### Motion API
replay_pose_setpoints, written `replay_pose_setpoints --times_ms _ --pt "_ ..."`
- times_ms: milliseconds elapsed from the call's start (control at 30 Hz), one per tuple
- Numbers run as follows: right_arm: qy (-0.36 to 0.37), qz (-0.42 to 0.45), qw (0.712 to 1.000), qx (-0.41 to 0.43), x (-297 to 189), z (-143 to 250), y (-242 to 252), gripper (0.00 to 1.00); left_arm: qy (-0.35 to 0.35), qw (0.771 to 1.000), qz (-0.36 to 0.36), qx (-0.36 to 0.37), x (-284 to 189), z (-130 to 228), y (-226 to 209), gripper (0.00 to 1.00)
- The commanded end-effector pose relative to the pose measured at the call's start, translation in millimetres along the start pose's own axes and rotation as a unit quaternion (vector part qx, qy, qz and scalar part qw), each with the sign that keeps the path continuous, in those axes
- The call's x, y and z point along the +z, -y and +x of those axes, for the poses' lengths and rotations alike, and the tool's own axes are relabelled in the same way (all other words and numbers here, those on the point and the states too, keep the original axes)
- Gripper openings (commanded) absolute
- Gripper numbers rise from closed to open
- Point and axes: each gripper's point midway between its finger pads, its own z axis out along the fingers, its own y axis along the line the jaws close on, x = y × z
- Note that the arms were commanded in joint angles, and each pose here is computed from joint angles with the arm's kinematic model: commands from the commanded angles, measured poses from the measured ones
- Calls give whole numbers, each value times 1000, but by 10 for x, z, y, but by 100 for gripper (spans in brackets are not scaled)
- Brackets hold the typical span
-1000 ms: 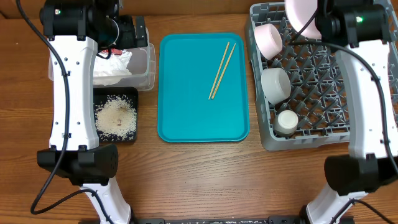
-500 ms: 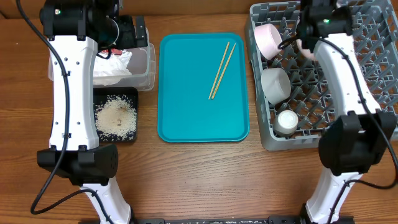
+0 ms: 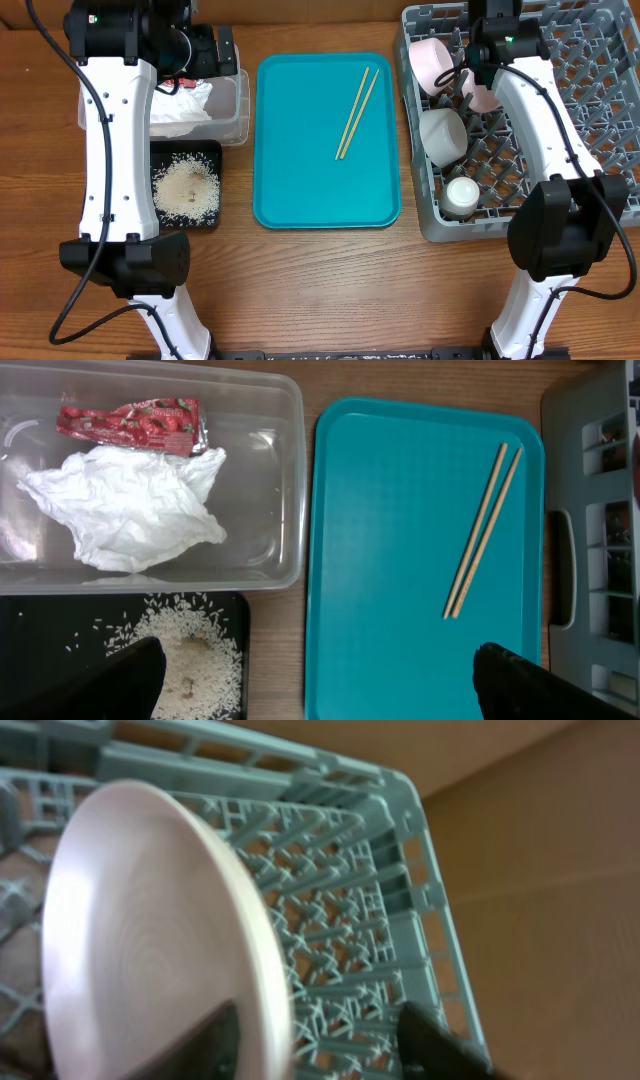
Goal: Sort waste into correct bins and load items into the dishwasher
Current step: 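Lift the white plate and stand it upright in the dish rack, then move the right gripper to the chopsticks and grasp one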
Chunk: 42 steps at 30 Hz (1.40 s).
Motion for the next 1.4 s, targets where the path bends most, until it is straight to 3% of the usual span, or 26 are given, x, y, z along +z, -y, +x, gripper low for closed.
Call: replay_pose_setpoints --times_ms 0,167,300,400,533,567,633,833,1067,1367 --pt "11 -21 998 63 -58 -72 1 76 -1 1000 -2 -4 33 -9 18 100" --pt "47 -75 990 111 -462 -313 193 100 -1 1000 -2 -4 33 -9 18 100" --pt "98 -202 957 185 -1053 -612 232 100 -1 1000 -2 -4 33 -9 18 100" --pt "137 -363 901 197 -1646 -791 22 100 -1 1000 -2 -4 33 -9 18 100" --pt "149 -574 790 153 -2371 -843 -453 99 -1 1000 -2 -4 33 -9 18 100" --pt "115 -595 776 173 -2371 -825 -656 90 -1 1000 -2 -4 33 -9 18 100" --pt "71 -589 780 200 -2251 -778 -909 84 -1 1000 -2 -4 33 -9 18 100" --pt "-91 -453 836 295 -1689 -311 -1798 73 -1 1000 -2 -4 34 -9 20 100" --pt "-126 -352 876 305 -1442 45 -2407 73 -1 1000 -2 -4 33 -9 17 100" --pt "-183 -307 889 285 -995 497 -2912 49 -1 1000 -2 -4 34 -8 21 100"
